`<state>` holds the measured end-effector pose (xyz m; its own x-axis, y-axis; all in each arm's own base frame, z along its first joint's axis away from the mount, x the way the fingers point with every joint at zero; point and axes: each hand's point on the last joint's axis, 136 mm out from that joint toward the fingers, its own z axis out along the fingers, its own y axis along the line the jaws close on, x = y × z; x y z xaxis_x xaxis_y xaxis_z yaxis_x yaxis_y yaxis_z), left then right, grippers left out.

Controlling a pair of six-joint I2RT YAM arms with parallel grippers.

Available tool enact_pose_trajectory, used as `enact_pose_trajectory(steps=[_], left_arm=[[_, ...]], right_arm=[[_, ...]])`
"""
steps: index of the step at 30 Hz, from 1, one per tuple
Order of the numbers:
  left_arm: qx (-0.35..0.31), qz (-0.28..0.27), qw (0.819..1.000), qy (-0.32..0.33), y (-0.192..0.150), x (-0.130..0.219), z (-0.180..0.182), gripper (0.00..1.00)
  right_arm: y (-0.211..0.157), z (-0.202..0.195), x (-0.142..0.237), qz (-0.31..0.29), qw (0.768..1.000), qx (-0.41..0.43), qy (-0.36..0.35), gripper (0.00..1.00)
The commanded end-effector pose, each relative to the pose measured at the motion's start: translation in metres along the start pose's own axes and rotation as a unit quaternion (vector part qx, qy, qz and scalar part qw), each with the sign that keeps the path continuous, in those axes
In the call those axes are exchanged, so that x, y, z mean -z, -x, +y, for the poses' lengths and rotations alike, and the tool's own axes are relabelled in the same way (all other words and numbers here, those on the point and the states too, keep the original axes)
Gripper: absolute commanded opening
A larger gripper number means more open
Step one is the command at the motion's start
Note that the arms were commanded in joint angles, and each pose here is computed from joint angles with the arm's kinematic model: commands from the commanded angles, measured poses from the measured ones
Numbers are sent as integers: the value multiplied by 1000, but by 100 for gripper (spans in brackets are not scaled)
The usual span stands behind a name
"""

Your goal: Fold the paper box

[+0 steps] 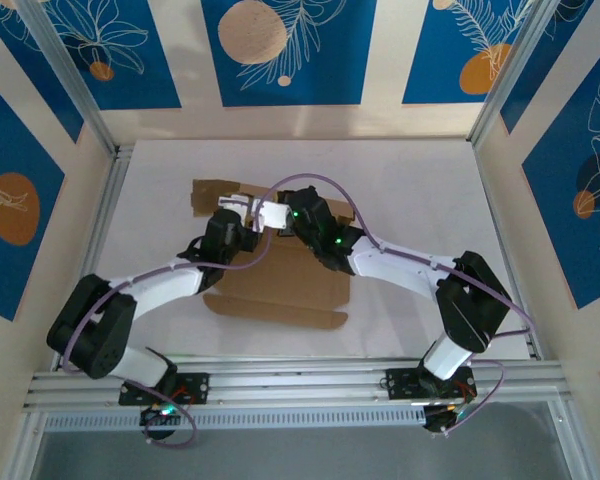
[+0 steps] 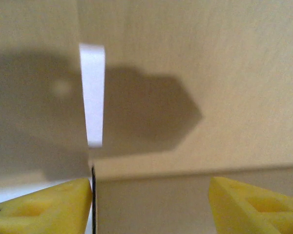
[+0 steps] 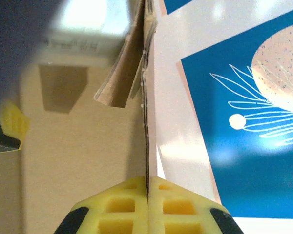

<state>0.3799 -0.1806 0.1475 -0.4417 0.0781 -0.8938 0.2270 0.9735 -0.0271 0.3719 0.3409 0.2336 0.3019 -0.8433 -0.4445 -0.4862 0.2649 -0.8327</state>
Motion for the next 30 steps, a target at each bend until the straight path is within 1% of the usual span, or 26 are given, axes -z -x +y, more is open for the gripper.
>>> enact_pose_trajectory(steps=[1,4,7,9,14,17,19,20,22,25,27,28,30], left_arm=[[28,-48,998,-43,40,24,-17,67],[41,-39,996,-63,43,36,-21,71],[45,-38,993,-97,50,53,-29,71],[48,-53,990,-124,60,70,-34,71],[47,-75,983,-161,80,106,-37,70],[44,-122,979,-156,100,129,-27,69],[48,-155,978,-128,112,139,-11,70],[55,-165,980,-94,118,140,4,70],[73,-168,983,-28,123,135,33,70],[119,-142,979,84,120,118,87,70],[145,-117,969,163,109,106,123,69],[154,-109,964,189,103,101,137,68],[172,-79,957,222,88,82,164,66]], right_arm=[[-1,-2,2,-17,1000,22,12,0],[-6,-5,-1,-12,999,30,11,0],[-9,-4,-3,-11,999,42,10,0],[-11,-3,-3,-11,999,51,10,0],[-15,-3,-3,-9,998,59,6,0],[-17,-1,-3,-11,998,69,4,0],[-17,0,-2,-14,997,76,4,0],[-17,0,-2,-14,997,80,3,0],[-17,2,-3,-17,996,90,-2,0],[-15,1,-2,-23,995,95,-10,0],[-13,0,0,-29,995,98,-17,0],[-12,0,1,-30,994,101,-18,0],[-10,-2,3,-36,994,103,-23,0]])
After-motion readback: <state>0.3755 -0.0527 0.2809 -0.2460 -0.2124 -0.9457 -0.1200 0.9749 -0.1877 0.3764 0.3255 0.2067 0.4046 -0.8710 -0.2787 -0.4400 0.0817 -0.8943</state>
